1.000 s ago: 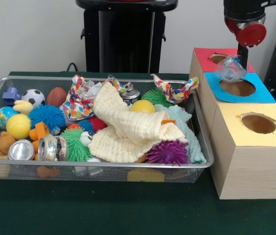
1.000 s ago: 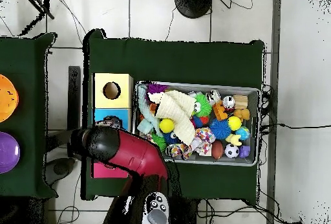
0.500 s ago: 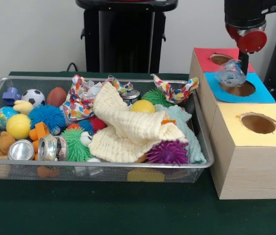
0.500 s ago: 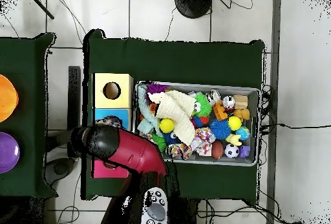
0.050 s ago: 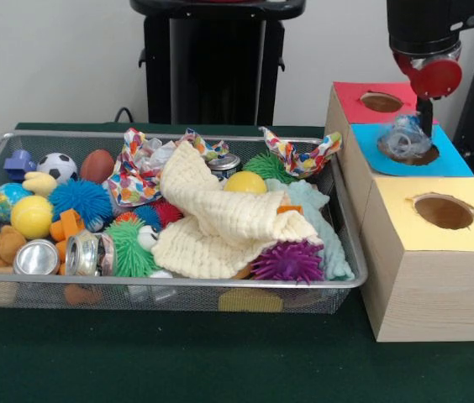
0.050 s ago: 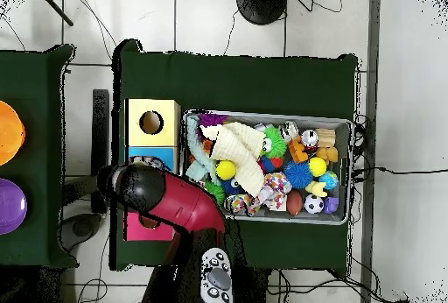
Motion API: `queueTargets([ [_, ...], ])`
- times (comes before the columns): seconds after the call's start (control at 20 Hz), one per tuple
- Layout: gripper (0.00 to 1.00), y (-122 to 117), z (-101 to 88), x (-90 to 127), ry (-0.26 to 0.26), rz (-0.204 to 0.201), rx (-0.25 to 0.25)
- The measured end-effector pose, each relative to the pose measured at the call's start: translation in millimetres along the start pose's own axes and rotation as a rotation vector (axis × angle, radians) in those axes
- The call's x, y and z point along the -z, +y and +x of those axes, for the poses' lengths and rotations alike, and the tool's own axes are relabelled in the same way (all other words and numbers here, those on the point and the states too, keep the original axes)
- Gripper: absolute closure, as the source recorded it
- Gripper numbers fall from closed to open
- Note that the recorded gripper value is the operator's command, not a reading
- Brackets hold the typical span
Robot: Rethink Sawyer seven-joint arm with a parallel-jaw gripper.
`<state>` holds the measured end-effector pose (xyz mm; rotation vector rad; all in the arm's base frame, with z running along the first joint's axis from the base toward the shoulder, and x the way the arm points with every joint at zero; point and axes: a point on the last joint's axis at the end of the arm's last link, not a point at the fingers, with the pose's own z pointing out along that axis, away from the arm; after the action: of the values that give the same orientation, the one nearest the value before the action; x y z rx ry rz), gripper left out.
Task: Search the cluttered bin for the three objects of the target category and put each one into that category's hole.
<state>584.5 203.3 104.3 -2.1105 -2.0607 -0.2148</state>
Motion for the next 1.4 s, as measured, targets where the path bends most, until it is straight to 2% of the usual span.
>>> queueTargets([
  [0.15, 1.00, 4.7, -2.0, -9.5, 0.004, -0.027, -0.018],
  [0.5, 1.00, 1.0, 4.3, -23.1, 0.006, -0.031, -0.011],
  [0.55, 0.00, -0.4, 4.7, -24.6, 0.007, -0.026, -0.010],
  [0.9, 0.00, -2.8, 2.2, -25.4, 0.028, -0.014, -0.021],
  [1.4, 0.00, -2.5, 1.1, -25.5, 0.041, -0.010, -0.007],
])
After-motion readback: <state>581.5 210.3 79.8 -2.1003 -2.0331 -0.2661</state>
